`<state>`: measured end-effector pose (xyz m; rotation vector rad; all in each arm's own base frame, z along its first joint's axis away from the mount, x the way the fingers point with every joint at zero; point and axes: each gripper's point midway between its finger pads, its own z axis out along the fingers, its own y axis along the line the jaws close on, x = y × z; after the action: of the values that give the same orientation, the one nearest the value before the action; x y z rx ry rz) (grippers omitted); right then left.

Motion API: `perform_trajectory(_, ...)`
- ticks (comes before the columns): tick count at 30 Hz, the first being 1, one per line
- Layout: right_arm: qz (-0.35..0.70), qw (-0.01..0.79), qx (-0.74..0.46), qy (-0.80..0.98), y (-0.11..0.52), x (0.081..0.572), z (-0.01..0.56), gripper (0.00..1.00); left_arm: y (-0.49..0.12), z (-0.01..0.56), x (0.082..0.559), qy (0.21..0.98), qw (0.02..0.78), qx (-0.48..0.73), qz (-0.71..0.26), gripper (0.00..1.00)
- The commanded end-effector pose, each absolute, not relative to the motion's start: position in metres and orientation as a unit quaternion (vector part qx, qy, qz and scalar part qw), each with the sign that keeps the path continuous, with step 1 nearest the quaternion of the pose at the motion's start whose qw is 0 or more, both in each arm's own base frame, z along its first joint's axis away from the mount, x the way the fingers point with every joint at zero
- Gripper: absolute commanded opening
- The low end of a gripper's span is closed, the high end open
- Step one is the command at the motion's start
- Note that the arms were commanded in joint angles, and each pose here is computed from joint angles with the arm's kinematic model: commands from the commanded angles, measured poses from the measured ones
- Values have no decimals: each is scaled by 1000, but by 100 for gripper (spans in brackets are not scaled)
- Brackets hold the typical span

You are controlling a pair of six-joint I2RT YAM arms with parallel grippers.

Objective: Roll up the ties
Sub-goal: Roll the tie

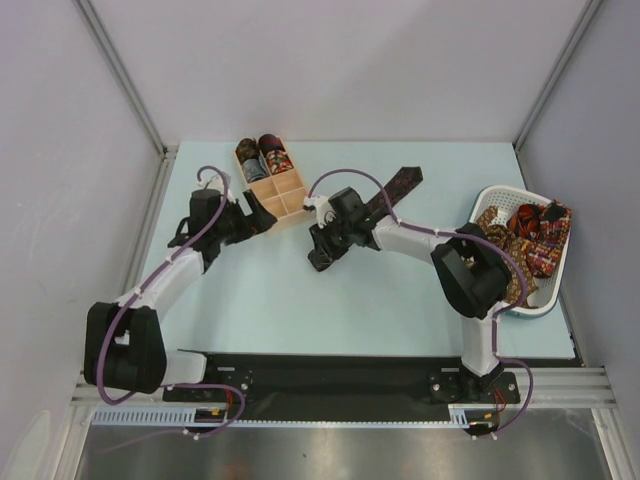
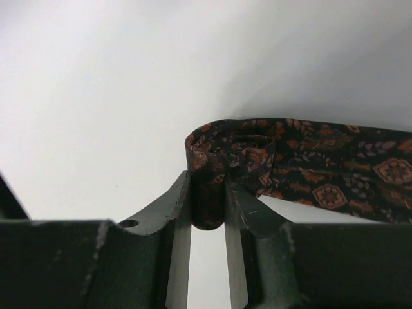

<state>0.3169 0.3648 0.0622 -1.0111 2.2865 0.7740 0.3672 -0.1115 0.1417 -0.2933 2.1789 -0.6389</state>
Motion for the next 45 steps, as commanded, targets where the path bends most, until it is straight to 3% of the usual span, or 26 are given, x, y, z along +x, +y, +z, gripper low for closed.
perform_trajectory(1, 399, 202, -362, 818, 381, 306, 76, 20, -126, 164, 374, 844, 465, -72, -256, 100)
perform_trajectory(12, 507, 143, -314, 790, 373, 319, 82, 20, -171, 165, 361, 838, 481, 51, -254, 100)
perform_trajectory(24, 538, 112, -276, 788, 355, 347, 68, 19, -230, 144, 351, 831, 447, 209, -258, 100)
perform_trajectory(36, 539, 96, -247, 800, 340, 360, 47, 17, -263, 85, 348, 856, 360, 348, -126, 100)
perform_trajectory(45, 540, 93, -239, 802, 338, 359, 47, 17, -263, 64, 346, 862, 329, 370, -114, 100)
